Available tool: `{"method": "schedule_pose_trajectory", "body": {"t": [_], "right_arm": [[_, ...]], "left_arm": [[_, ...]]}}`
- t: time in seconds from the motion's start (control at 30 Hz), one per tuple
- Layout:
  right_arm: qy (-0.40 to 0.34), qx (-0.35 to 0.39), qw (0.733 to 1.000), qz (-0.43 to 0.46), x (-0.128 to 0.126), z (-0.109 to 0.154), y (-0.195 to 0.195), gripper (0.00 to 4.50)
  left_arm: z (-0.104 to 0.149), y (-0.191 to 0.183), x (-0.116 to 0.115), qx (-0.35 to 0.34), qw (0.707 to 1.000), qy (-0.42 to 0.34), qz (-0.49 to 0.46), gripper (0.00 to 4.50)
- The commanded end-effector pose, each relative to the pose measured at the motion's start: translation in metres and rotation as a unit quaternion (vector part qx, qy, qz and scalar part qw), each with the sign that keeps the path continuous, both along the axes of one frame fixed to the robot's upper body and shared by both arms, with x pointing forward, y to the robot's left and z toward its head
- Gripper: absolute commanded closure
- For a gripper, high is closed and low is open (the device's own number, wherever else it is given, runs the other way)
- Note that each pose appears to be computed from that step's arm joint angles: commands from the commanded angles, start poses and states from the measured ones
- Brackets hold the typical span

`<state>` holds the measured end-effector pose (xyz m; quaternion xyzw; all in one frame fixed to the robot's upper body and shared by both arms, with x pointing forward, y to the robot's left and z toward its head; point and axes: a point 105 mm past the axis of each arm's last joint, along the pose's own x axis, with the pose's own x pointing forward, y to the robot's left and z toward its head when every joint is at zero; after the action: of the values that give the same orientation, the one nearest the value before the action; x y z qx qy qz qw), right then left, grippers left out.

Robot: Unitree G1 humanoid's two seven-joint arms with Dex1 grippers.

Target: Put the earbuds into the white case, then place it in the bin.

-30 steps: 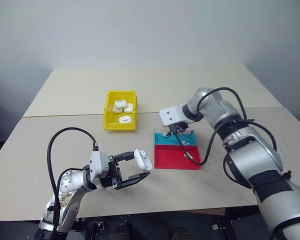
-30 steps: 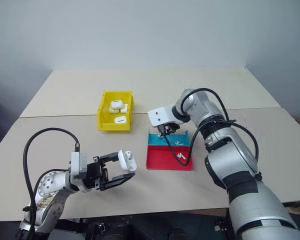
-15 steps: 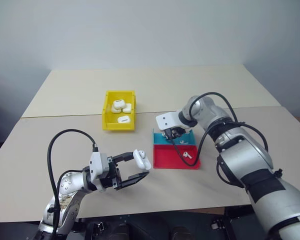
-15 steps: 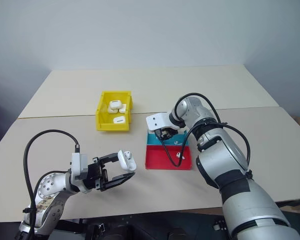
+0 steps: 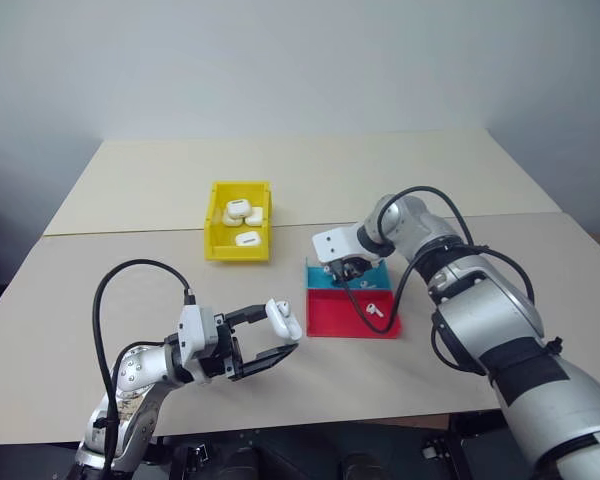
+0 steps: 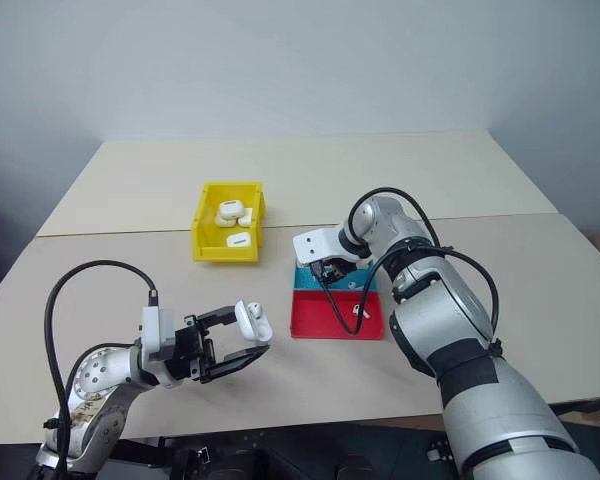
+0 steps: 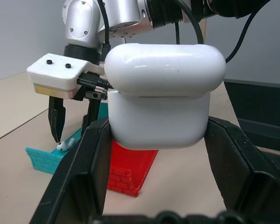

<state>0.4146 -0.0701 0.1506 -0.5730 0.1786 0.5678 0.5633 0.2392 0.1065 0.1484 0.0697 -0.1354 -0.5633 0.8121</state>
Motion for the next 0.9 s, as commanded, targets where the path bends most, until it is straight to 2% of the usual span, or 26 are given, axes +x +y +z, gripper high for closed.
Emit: {"method": "schedule_pose_trajectory", "body": {"t": [0.03,0.3,0.63,0.9], "right_arm": [[-0.008,0.007,1.000,0.015,0.000,0.017,0.001,2.06],[-0.021,0.026,0.999,-0.028,0.008,0.023,0.005,2.06],[0.077,0.128,0.979,-0.136,0.007,0.038,0.014,2.06],[0.116,0.170,0.954,-0.218,0.009,0.033,0.017,2.06]], "left_arm": [[0.007,-0.002,-0.004,0.003,1.000,-0.019,-0.006,1.78],[0.005,-0.003,-0.004,0.003,1.000,-0.019,-0.005,1.78],[0.003,-0.003,-0.003,0.005,1.000,-0.016,-0.004,1.78],[0.001,-0.004,-0.003,0.003,1.000,-0.012,-0.002,1.78]]}}
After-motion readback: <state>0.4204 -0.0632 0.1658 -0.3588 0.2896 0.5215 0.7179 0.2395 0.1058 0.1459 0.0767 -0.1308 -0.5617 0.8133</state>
